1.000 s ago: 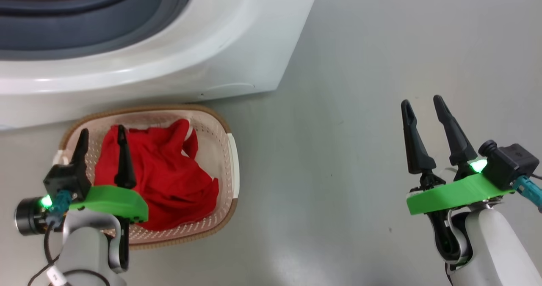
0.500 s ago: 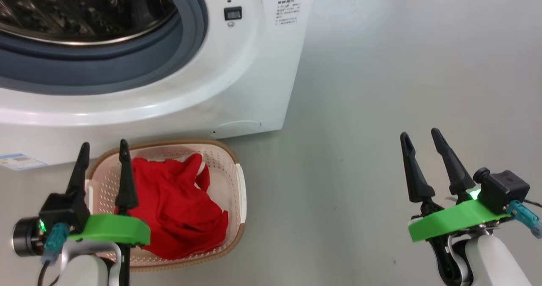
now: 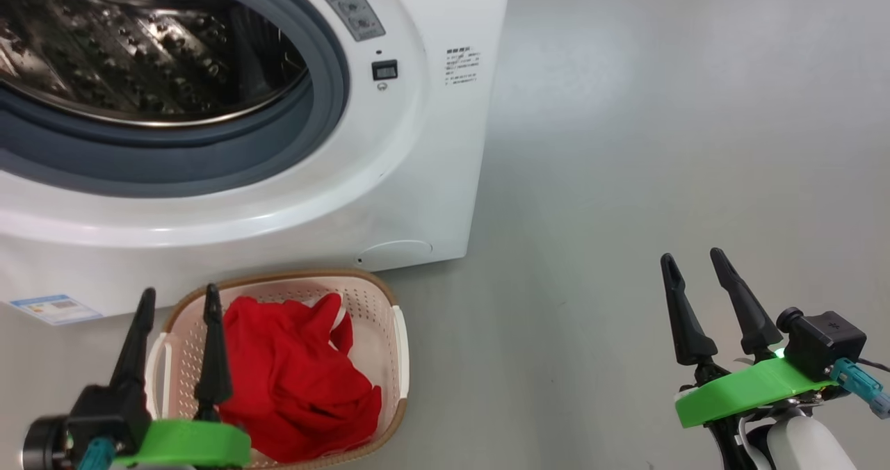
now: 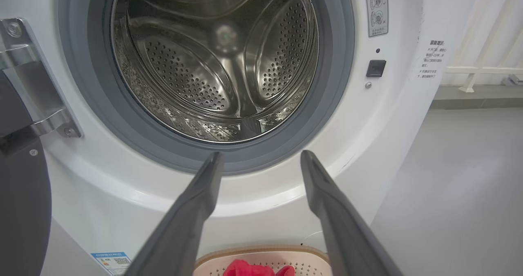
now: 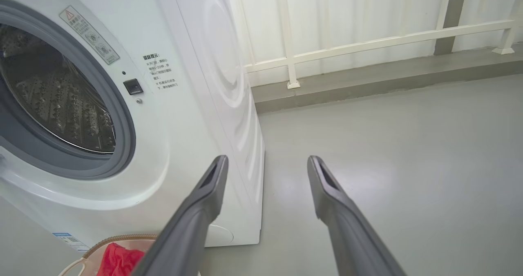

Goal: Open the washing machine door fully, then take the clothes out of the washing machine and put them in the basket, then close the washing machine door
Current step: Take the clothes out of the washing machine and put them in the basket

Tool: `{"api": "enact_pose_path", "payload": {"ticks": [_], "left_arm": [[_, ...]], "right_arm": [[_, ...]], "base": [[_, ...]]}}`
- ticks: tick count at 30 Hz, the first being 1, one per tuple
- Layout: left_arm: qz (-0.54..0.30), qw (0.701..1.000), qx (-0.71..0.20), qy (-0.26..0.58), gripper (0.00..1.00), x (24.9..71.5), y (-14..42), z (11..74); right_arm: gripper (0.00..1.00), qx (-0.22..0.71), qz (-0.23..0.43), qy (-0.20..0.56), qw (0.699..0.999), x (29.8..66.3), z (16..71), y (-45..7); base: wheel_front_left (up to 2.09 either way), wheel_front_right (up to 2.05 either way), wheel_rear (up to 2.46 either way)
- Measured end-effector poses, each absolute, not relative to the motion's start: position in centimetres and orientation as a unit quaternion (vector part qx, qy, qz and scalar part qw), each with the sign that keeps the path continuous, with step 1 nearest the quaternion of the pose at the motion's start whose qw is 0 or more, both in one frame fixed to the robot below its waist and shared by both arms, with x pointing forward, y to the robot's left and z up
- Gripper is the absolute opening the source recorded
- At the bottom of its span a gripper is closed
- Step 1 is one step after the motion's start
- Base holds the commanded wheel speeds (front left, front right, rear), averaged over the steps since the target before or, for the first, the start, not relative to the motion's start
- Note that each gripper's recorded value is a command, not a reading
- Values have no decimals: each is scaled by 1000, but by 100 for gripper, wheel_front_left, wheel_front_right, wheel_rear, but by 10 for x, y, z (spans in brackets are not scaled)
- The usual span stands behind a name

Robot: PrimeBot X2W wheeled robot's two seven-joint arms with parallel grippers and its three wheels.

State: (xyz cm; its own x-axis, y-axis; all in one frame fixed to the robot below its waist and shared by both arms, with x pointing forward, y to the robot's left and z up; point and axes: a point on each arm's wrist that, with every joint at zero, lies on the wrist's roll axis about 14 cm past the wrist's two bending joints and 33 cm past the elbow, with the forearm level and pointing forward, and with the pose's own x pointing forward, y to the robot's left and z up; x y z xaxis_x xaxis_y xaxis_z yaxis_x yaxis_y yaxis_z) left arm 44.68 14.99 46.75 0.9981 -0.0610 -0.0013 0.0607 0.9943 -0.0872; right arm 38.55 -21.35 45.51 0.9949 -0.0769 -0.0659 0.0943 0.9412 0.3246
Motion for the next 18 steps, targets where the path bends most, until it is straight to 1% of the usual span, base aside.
{"api": "enact_pose_path", "payload": {"ticks": [4, 9, 18], "left_arm": [[-30, 999, -43, 0, 100, 433, 152, 471], [-28, 999, -42, -5, 100, 420, 155, 476], [-22, 999, -49, -11, 100, 415, 157, 481]], "right_arm": [[100, 165, -48, 15, 985, 381, 462, -218], [100, 163, -57, 19, 985, 369, 460, -223], [100, 163, -58, 10, 985, 368, 466, -225]], "base": [[0, 0, 0], [0, 0, 0], [0, 0, 0]]}}
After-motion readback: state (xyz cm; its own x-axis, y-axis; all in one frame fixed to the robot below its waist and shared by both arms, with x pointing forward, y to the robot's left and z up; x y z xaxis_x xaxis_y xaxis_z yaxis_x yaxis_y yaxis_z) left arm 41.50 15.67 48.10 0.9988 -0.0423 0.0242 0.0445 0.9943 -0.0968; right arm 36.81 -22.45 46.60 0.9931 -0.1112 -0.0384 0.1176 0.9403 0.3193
